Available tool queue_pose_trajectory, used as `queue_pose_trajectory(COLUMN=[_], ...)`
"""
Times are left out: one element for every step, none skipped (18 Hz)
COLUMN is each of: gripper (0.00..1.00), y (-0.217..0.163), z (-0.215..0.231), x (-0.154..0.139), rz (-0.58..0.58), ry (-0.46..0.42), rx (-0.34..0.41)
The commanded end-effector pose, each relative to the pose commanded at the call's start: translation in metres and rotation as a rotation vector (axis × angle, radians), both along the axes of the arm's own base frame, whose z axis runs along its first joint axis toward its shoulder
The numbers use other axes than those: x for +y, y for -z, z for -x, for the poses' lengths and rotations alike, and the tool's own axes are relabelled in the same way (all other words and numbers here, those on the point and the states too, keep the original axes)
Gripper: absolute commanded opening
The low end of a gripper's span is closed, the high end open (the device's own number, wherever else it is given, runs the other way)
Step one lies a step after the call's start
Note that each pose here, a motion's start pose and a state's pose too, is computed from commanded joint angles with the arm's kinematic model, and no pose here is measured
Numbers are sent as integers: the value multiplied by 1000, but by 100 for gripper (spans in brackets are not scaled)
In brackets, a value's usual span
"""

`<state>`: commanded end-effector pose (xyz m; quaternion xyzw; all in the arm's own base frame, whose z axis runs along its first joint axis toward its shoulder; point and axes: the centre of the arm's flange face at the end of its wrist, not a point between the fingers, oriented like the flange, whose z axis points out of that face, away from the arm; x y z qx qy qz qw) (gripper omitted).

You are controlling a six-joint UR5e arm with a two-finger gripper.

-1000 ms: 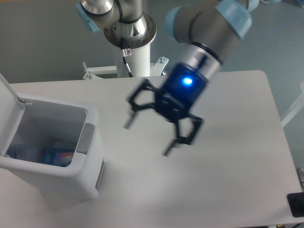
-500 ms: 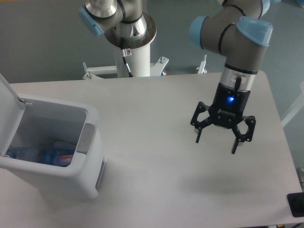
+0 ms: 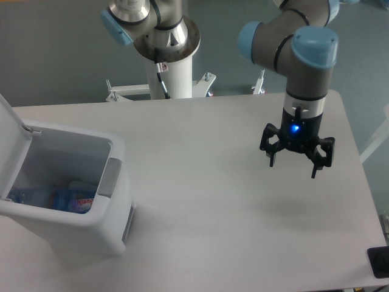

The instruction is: Place the trash in the trash can

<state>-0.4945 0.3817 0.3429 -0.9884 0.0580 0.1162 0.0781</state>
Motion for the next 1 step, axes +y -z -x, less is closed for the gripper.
queue_pose_trajectory(gripper=[100], y=[4], z=[-1], x=[-2], rz=[13], ry=[-1], rx=[-2])
